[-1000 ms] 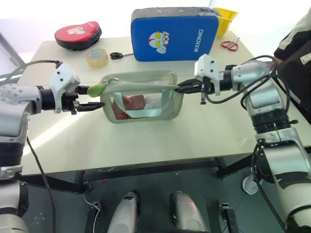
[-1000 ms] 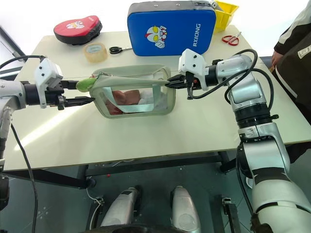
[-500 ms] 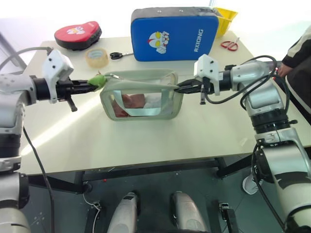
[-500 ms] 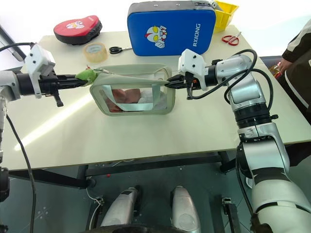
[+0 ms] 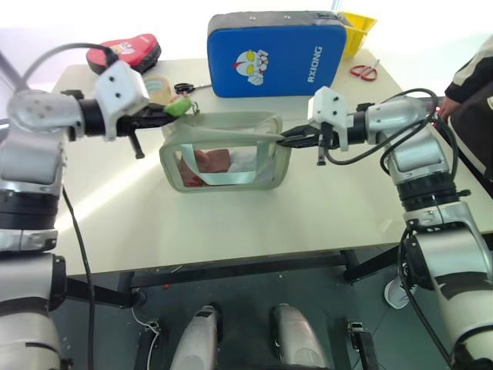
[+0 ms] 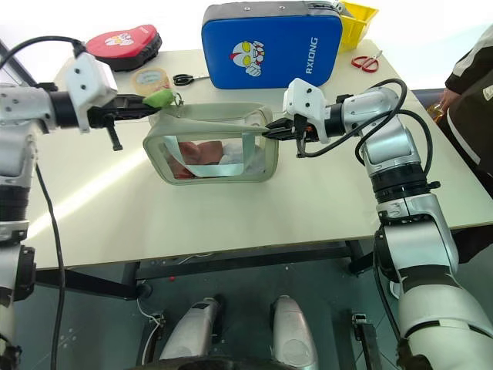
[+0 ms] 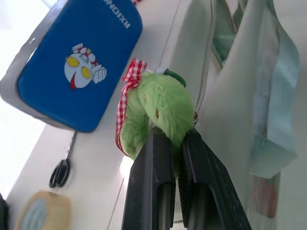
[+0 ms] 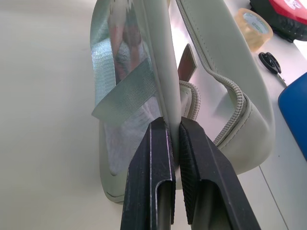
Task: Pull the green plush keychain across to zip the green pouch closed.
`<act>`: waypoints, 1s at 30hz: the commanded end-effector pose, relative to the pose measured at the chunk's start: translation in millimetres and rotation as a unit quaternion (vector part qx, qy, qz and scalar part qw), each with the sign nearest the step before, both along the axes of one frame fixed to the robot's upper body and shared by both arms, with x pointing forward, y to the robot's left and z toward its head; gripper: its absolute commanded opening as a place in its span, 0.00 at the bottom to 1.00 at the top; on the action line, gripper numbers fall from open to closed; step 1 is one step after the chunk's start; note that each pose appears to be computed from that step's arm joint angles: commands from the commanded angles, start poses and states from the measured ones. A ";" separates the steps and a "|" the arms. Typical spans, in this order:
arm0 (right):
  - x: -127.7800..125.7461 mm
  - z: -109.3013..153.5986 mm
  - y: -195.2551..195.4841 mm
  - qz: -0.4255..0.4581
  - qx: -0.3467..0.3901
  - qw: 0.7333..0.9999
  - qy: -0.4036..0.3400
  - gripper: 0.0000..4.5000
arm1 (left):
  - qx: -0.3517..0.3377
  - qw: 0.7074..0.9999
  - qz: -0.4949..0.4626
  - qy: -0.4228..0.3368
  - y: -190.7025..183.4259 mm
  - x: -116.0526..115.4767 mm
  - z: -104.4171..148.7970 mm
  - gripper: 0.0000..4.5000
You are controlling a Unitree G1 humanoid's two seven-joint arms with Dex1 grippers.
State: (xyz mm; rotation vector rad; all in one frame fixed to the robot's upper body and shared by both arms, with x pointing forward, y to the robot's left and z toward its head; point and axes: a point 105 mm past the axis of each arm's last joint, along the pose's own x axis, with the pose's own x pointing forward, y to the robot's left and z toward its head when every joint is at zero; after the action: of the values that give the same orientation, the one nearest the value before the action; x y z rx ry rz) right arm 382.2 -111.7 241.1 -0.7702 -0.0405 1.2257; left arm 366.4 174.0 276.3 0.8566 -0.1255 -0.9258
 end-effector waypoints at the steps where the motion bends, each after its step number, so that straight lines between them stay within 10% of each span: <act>1: -0.8 18.2 4.6 0.008 0.007 0.999 -0.031 0.00 | 0.017 0.999 -0.026 -0.017 -12.9 0.6 1.7 0.01; 5: -1.8 18.5 4.4 0.009 0.005 0.999 -0.031 0.00 | 0.009 0.999 -0.047 0.007 -16.1 -1.6 -0.2 0.25; 12: -2.6 19.4 4.4 0.008 0.004 0.999 -0.032 0.00 | 0.001 1.000 -0.014 0.007 5.5 -0.2 20.1 0.99; 21: 0.5 21.3 6.1 0.008 0.003 0.999 -0.034 0.00 | -0.044 0.999 0.011 0.013 27.4 -12.0 48.3 0.99; 30: 0.4 21.5 8.6 0.016 0.000 0.999 -0.035 0.00 | -0.060 0.988 0.053 0.131 41.6 -35.0 -21.3 0.99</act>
State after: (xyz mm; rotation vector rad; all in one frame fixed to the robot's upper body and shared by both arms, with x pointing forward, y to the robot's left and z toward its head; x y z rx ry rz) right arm 384.9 -107.2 242.9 -0.7811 -0.0412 1.2336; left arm 333.8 211.0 241.5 0.5728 0.1317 -0.9578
